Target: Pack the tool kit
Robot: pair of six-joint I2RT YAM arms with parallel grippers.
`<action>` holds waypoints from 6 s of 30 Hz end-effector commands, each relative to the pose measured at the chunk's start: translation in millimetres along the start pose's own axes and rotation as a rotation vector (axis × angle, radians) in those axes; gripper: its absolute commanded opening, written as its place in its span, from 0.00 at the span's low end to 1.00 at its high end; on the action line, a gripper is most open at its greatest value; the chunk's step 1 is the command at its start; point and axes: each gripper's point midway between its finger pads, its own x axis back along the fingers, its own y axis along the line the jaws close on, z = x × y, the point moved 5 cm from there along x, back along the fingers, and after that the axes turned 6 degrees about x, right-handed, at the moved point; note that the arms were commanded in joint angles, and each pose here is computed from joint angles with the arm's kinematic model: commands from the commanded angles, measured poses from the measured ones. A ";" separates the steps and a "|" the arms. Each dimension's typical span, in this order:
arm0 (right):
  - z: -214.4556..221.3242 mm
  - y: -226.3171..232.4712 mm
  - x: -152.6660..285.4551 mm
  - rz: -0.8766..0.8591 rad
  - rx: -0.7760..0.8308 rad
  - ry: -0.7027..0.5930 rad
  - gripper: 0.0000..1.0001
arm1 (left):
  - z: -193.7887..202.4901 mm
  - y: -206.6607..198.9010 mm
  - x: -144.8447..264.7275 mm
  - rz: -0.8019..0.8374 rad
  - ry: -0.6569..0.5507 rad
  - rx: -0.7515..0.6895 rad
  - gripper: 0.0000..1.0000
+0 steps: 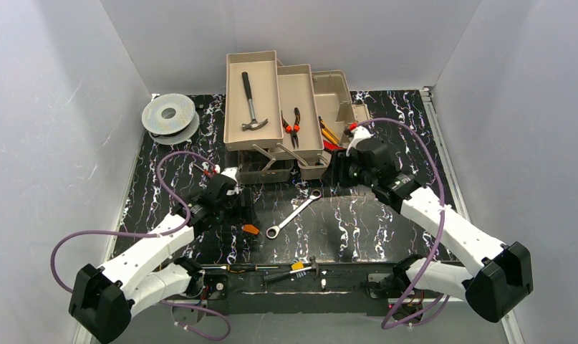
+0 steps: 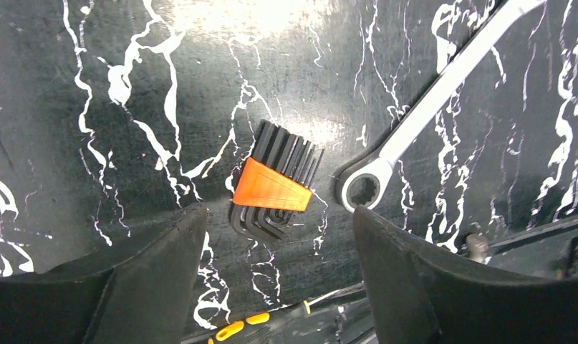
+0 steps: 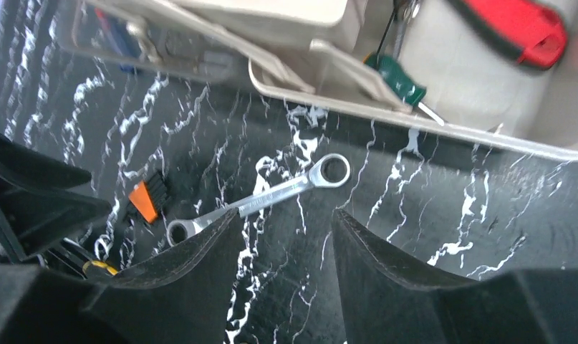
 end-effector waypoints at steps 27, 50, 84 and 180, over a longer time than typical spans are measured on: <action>9.7 2.5 -12.1 -0.013 0.012 0.002 0.56 | 43.9 12.6 -16.7 -0.204 0.218 -0.048 0.37; 1.0 10.5 -10.1 -0.055 0.021 0.004 0.56 | 22.4 -9.1 -28.8 -0.125 0.218 -0.267 0.98; -14.2 17.9 -3.4 -0.081 0.027 -0.024 0.56 | 6.6 -40.4 -22.1 -0.074 0.283 -0.247 0.17; -188.0 2.5 -84.7 0.324 -0.315 -0.243 0.47 | -196.7 -97.8 150.4 0.272 -0.678 -0.145 0.98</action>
